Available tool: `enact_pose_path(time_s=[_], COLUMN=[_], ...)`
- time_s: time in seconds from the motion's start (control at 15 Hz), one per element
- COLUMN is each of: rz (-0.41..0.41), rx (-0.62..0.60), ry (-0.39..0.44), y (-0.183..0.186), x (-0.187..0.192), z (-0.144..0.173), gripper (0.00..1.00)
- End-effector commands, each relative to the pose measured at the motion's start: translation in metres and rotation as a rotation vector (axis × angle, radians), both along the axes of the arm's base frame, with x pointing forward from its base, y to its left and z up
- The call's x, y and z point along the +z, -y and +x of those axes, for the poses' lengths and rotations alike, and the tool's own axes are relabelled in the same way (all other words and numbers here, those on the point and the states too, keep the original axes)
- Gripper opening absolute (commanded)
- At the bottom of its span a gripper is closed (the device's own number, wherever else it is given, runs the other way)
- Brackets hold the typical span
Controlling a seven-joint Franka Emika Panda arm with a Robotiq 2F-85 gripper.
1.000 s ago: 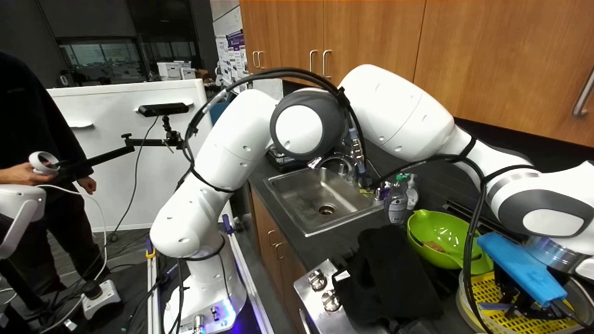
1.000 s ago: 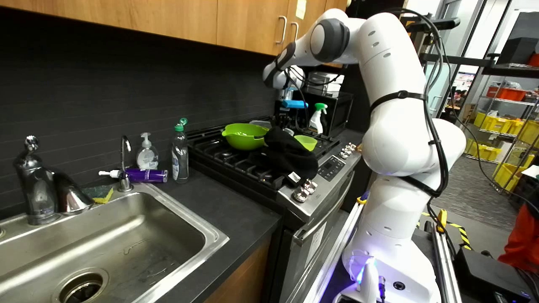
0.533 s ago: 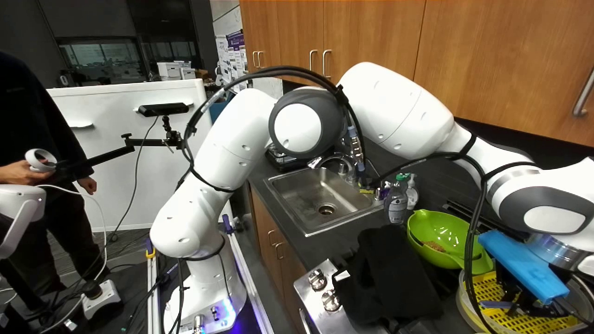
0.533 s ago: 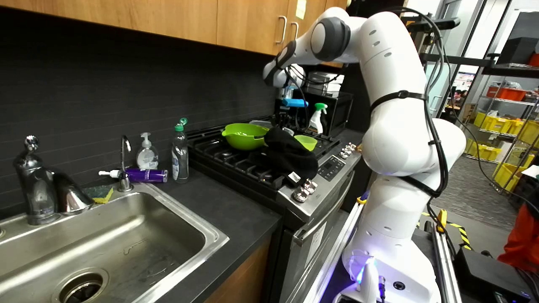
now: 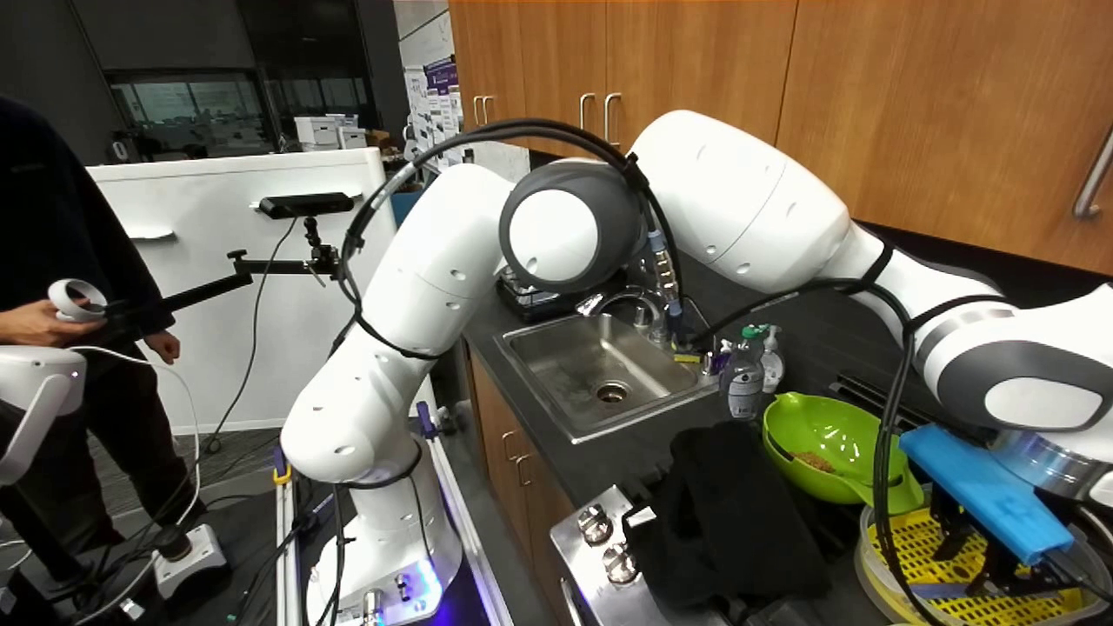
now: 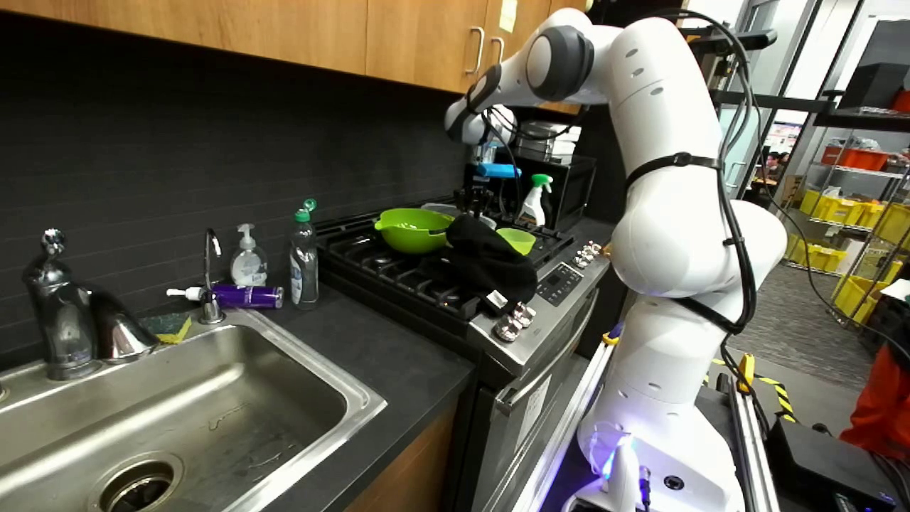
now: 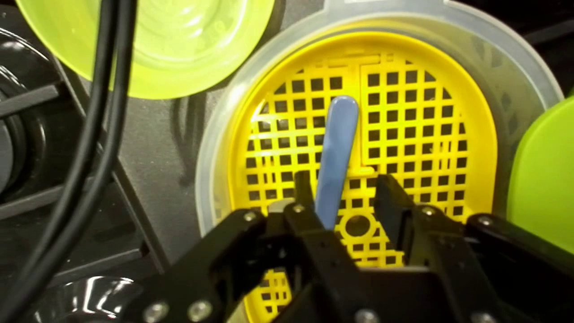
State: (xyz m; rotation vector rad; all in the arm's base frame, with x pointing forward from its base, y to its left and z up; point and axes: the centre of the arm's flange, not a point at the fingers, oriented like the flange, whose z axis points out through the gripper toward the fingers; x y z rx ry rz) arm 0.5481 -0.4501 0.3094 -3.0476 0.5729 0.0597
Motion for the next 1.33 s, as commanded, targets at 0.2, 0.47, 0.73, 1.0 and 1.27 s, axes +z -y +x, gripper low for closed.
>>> enact_pose_path(time_s=[0.2, 0.47, 0.73, 1.0, 1.27], rz=[-0.015, -0.010, 0.003, 0.015, 0.023], rx=[-0.003, -0.004, -0.004, -0.003, -0.003], ry=[-0.003, -0.006, -0.018, -0.030, -0.040], y=[-0.008, -0.008, -0.011, -0.012, -0.012], x=[0.010, 0.007, -0.001, -0.008, -0.014], z=[-0.008, -0.008, -0.010, -0.012, -0.013], gripper=[0.95, 1.00, 1.00, 1.00, 1.00])
